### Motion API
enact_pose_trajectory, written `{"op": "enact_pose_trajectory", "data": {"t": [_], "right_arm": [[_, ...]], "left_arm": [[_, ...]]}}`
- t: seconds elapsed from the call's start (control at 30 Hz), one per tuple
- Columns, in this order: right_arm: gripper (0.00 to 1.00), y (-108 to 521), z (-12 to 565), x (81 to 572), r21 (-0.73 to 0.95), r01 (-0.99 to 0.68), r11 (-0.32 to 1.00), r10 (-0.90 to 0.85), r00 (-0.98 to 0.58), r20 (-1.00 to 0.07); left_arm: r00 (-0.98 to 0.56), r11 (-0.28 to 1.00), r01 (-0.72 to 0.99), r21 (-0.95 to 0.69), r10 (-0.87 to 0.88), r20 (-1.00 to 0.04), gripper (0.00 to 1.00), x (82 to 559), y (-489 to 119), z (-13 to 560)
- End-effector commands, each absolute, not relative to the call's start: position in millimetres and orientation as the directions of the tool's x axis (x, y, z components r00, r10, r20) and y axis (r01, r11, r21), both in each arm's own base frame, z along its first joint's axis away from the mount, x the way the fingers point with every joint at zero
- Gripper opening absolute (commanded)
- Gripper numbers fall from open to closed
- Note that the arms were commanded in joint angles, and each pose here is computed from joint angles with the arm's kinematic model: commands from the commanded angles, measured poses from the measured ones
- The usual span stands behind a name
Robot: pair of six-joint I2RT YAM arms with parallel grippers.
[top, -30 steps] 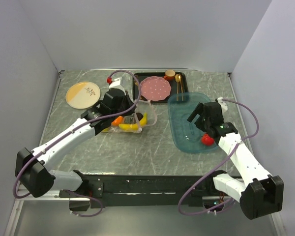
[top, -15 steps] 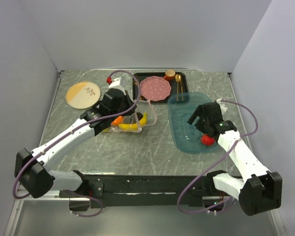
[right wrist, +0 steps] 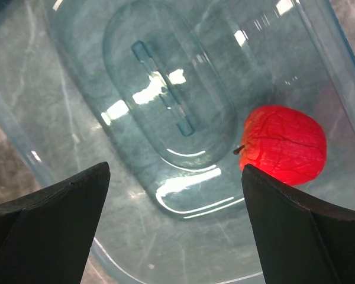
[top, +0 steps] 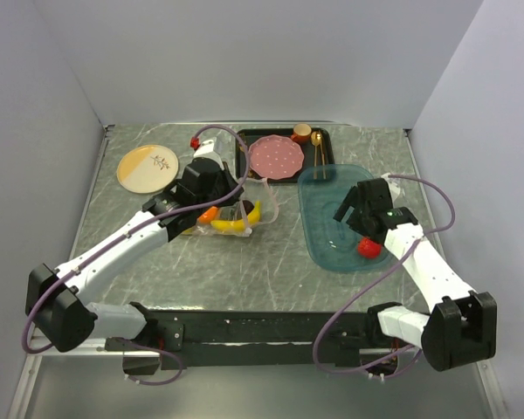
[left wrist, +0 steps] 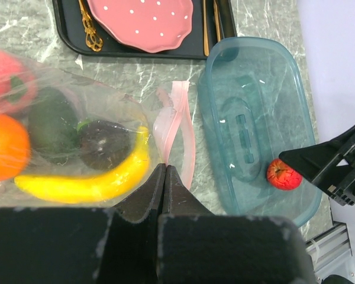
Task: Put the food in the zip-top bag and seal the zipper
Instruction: Pick up the fake fruit from the bin.
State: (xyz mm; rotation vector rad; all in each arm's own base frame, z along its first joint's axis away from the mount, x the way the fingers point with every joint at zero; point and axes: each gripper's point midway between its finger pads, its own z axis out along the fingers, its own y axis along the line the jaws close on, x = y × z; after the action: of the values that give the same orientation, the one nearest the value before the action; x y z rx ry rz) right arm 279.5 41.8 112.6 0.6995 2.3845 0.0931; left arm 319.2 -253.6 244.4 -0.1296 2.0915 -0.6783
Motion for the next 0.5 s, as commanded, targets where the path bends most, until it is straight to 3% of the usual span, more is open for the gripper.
{"op": "enact_pose_trajectory", "data": {"t": [0.0,0.23,0.47], "right_arm": [[1.0,37.9,116.9,280.3,0.206,0.437,0.876,0.47,-0.675,-0.569],[1.0,29.5,96.9,271.2,0.148,0.474,0.868,0.472,-0.693,-0.545],[1.0,-3.4,125.0,269.0,0.068,0.568,0.82,0.468,-0.597,-0.652]], "left_arm": [[-0.543,0.806,0.197,-0.558,-0.384,-0.747,0.01,321.7,-257.8,270.3],[-0.557,0.82,0.183,-0.543,-0.369,-0.744,0.01,322.4,-257.2,263.1],[-0.552,0.821,0.178,-0.543,-0.373,-0.746,0.01,321.1,-254.5,262.4]]}}
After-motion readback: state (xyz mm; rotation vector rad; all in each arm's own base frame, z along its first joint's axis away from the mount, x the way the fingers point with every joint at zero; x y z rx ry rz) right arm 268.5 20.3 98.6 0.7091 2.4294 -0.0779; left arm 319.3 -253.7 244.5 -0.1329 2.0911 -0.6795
